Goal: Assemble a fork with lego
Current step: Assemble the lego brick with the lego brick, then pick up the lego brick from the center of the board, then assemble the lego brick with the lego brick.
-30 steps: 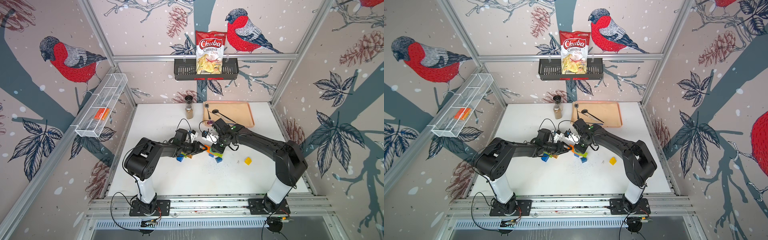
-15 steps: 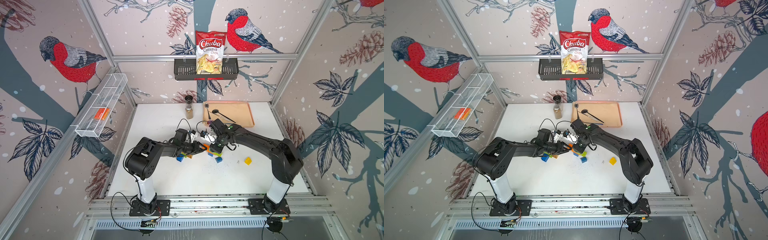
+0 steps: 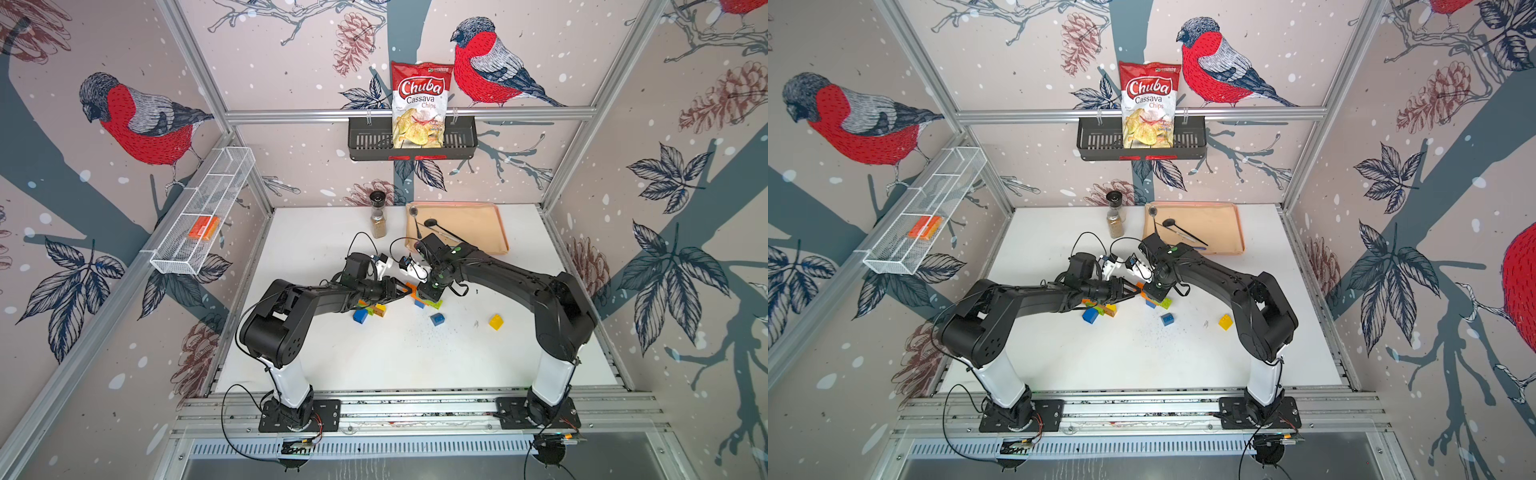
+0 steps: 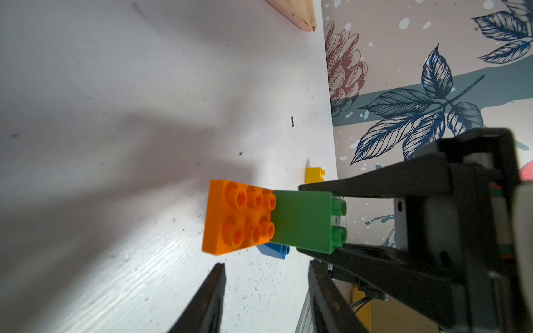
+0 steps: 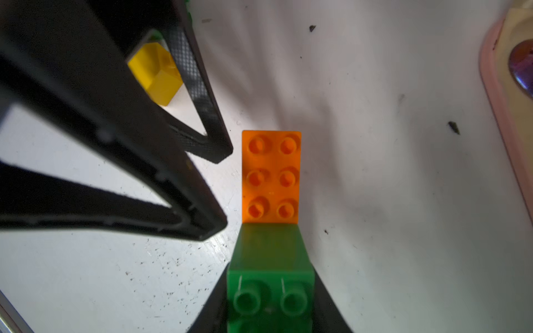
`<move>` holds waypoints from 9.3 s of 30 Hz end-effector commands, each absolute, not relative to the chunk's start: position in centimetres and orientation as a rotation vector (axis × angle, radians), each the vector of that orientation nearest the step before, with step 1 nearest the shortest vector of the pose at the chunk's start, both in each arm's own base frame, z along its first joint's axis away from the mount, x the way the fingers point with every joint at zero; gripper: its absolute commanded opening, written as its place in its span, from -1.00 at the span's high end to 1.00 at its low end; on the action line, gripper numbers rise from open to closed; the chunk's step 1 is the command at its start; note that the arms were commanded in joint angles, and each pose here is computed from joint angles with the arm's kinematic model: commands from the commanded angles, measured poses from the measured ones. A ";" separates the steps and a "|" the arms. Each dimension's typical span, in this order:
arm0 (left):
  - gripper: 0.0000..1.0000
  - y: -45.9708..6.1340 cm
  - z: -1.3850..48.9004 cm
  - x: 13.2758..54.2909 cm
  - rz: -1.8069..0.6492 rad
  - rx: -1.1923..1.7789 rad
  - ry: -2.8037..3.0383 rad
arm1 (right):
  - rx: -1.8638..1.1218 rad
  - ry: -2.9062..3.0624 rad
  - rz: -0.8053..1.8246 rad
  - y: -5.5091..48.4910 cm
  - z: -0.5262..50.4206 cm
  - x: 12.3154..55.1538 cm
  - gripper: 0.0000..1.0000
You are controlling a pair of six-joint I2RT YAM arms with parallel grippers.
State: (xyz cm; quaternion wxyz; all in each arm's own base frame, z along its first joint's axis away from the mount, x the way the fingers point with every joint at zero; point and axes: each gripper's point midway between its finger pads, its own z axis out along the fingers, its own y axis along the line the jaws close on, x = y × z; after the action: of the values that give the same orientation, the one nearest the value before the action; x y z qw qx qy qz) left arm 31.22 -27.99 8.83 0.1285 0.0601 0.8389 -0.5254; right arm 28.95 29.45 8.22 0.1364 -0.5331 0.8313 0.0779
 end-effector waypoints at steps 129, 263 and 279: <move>-0.09 -27.7 7.7 33.9 -1.521 0.182 2.460 | -1.073 2.919 -0.085 8.1 2.7 23.9 0.11; 0.31 -29.4 2.8 31.5 -1.597 0.199 2.586 | -1.891 2.325 0.041 24.7 9.2 28.1 0.58; 0.36 -28.6 1.7 31.3 -1.578 0.171 2.614 | -1.943 2.334 0.038 24.9 7.6 27.6 0.59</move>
State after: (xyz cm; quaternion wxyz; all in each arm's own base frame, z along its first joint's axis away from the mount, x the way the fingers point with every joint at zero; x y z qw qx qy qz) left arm 31.80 -30.30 5.56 0.0674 0.1070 0.8088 -0.5743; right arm 27.96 25.61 8.37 0.0716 -0.6376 0.7668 0.0198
